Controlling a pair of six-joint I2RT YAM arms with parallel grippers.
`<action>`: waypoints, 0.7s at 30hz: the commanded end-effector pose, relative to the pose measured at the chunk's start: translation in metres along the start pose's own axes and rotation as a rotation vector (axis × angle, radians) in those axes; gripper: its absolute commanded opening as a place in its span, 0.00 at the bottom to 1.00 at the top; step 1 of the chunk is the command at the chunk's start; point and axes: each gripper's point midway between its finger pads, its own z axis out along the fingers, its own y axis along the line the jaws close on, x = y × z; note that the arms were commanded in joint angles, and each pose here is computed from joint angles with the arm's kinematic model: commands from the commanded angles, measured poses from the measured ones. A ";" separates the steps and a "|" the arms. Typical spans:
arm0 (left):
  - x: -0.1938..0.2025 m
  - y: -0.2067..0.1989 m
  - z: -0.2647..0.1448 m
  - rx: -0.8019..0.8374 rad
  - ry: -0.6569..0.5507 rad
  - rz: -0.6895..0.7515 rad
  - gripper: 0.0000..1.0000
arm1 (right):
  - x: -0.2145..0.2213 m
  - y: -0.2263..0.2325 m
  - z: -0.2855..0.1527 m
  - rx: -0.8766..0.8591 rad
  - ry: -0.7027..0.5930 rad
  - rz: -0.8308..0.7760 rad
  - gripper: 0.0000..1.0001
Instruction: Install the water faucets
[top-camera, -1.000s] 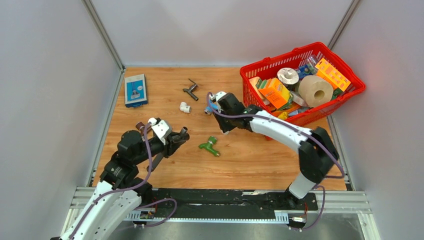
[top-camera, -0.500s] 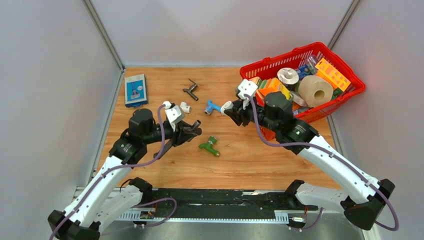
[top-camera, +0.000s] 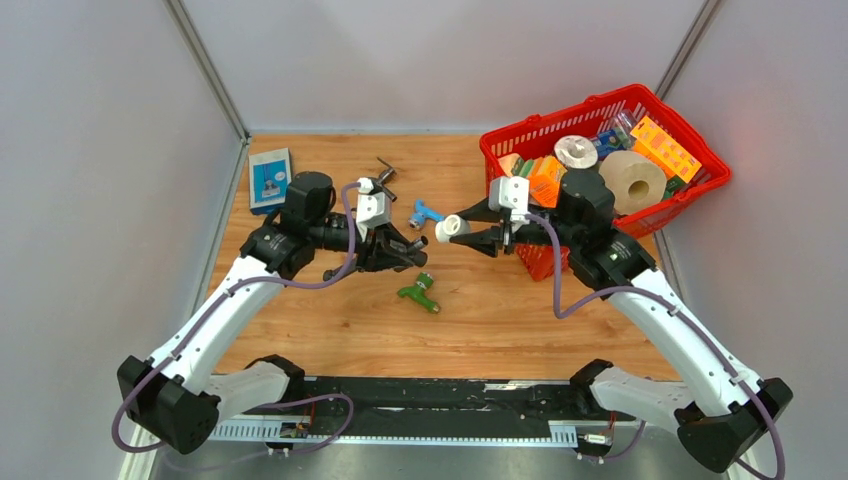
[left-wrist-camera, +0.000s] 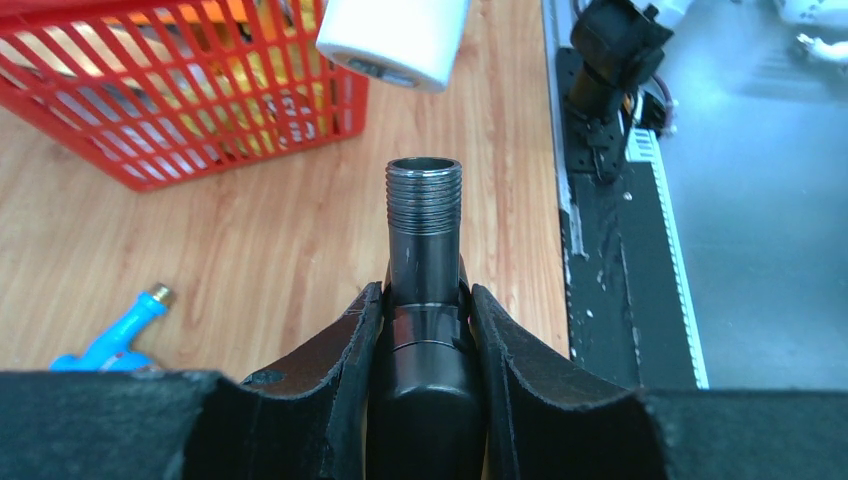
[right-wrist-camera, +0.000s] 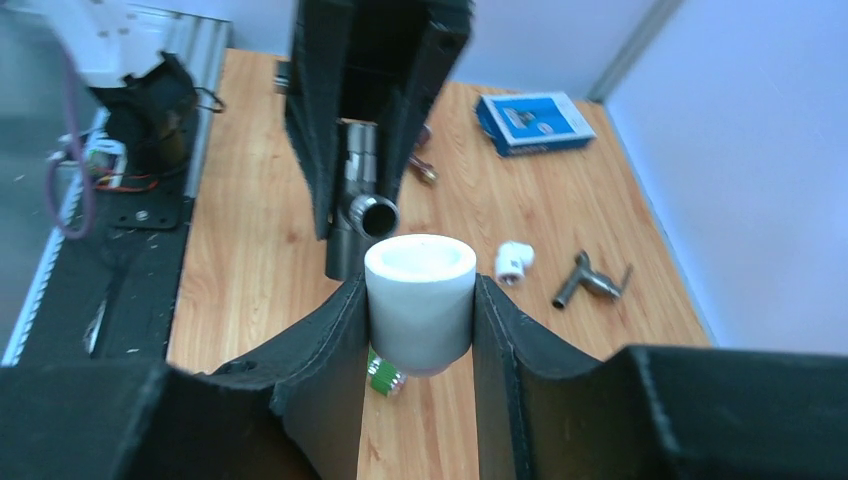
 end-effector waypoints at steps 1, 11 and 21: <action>-0.009 -0.018 -0.008 0.084 -0.009 0.122 0.00 | -0.042 0.026 0.002 -0.215 -0.165 -0.188 0.00; 0.004 -0.026 -0.011 0.079 0.002 0.111 0.00 | -0.034 0.035 0.019 -0.298 -0.185 -0.238 0.00; 0.004 -0.027 -0.011 0.082 -0.001 0.095 0.00 | -0.030 0.043 0.034 -0.338 -0.197 -0.242 0.00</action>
